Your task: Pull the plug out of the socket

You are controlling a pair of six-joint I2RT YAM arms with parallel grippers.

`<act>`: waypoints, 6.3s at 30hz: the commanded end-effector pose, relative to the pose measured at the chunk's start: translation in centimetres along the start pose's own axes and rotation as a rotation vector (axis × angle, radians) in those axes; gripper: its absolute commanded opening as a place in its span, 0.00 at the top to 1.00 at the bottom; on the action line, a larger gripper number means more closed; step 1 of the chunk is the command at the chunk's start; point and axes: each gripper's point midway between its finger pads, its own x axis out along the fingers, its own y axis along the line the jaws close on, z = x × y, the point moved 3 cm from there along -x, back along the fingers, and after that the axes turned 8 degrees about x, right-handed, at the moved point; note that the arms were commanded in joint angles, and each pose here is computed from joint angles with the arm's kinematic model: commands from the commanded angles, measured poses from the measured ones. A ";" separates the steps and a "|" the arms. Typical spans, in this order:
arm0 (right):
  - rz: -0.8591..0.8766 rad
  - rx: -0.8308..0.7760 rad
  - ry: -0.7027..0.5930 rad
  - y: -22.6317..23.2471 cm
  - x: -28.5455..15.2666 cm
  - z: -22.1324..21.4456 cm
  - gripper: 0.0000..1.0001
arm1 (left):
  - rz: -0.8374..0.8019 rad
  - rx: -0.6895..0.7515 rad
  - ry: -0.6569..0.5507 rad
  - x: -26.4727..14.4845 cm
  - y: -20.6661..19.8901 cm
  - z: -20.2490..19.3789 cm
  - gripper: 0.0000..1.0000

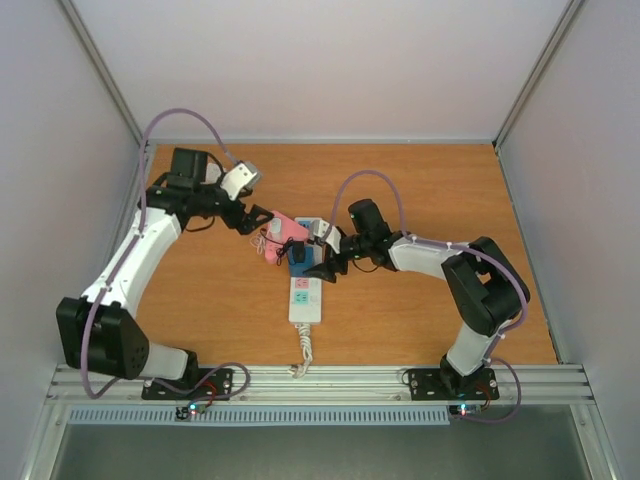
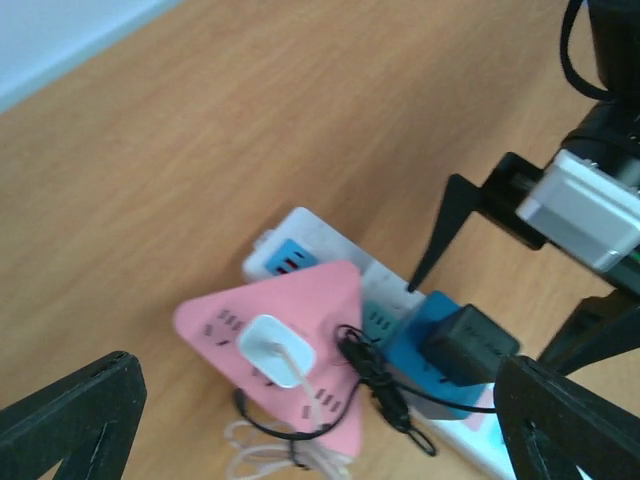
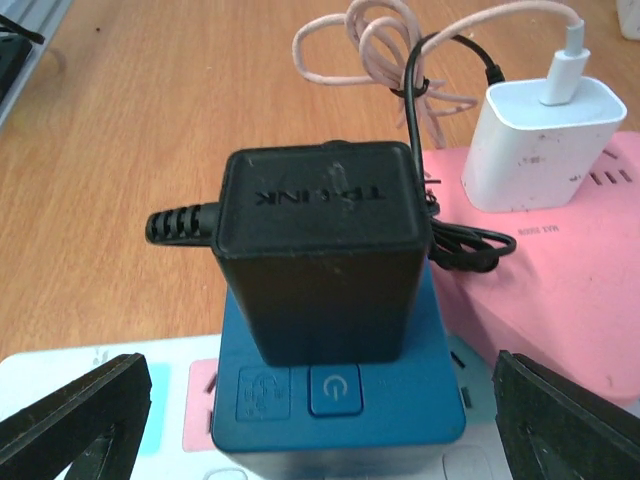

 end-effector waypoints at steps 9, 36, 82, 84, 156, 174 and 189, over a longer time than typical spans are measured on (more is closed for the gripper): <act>-0.040 -0.044 -0.052 -0.2 1.8 -0.8 0.09 | -0.019 -0.233 0.004 1.4 -3.9 -1.2 0.03; -0.290 0.066 -0.177 -0.8 4.0 0.0 0.48 | 0.075 -0.304 0.233 6.2 -6.9 -2.3 0.24; -0.414 0.082 -0.194 -1.7 3.8 -0.2 0.64 | 0.091 -0.341 0.304 8.0 -7.9 -1.7 0.99; -0.416 0.081 -0.192 -1.8 3.8 -0.3 0.67 | 0.061 -0.358 0.291 7.8 -8.4 -1.4 0.99; -0.408 0.069 -0.064 -1.8 4.5 -2.6 0.84 | 0.047 -0.493 0.079 -0.3 -3.7 1.8 0.99; -0.399 0.118 -0.019 -1.2 3.8 -4.3 0.83 | 0.145 -0.568 -0.013 -6.7 -0.5 0.6 0.99; -0.398 0.120 -0.013 -1.4 3.7 -4.5 0.83 | 0.367 -0.559 -0.132 -12.5 7.4 1.4 0.99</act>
